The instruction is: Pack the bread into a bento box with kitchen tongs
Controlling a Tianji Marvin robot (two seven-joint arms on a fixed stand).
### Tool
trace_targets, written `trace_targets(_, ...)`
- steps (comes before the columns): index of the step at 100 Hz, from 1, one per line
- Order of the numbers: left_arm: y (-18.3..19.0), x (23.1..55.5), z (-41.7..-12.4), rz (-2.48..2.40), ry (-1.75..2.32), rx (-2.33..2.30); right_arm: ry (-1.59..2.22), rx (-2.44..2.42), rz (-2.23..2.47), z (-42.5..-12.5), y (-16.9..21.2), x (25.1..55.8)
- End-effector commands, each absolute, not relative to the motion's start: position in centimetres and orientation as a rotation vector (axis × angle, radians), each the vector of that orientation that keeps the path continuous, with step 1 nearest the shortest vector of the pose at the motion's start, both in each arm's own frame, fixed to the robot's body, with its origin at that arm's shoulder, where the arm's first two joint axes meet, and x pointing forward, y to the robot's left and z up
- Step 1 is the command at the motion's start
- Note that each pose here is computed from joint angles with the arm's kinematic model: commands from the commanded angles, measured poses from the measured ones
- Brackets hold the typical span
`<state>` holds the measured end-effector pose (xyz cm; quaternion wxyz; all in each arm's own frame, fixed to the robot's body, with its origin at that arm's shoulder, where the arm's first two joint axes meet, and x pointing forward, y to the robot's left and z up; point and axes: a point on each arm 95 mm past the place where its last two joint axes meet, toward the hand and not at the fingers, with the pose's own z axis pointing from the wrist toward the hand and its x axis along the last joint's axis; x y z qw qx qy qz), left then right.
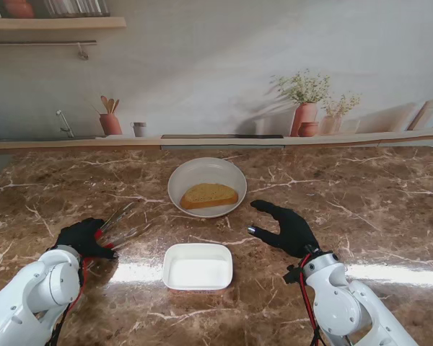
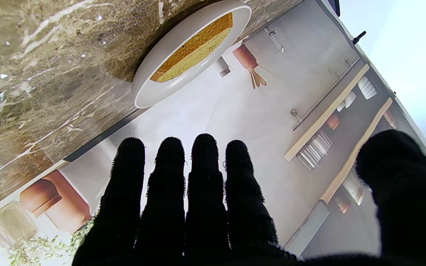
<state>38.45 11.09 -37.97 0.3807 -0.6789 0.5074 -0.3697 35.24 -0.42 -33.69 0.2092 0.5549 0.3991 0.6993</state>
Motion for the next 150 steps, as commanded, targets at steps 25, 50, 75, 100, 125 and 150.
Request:
trace_targets(25, 11.0, 37.8, -40.3, -0.947, 1.241, -1.75, 1.117, 1.58, 1.934, -34.4, -0.3, 34.9)
trace_targets(50, 11.1, 37.9, -39.4, -1.006, 1.16, -1.765, 1.116, 1.582, 1.935, -34.4, -0.3, 34.9)
trace_targets(75, 11.7, 38.1, -38.3, -1.026, 1.147, -1.763, 1.113, 1.582, 1.933, -34.4, -0.4, 34.8)
trace_targets(100, 11.7, 38.0, -39.4, -1.055, 1.101, -1.798, 1.12, 1.59, 1.932, -34.4, -0.3, 34.8)
trace_targets(125, 11.6, 38.2, -39.6, -1.086, 1.089, -1.802, 1.124, 1.593, 1.927, -34.3, -0.3, 34.9)
trace_targets(150, 12.1, 38.5, -38.1, -1.135, 1.134, -1.757, 1.131, 1.604, 1.919, -34.4, -0.4, 34.8)
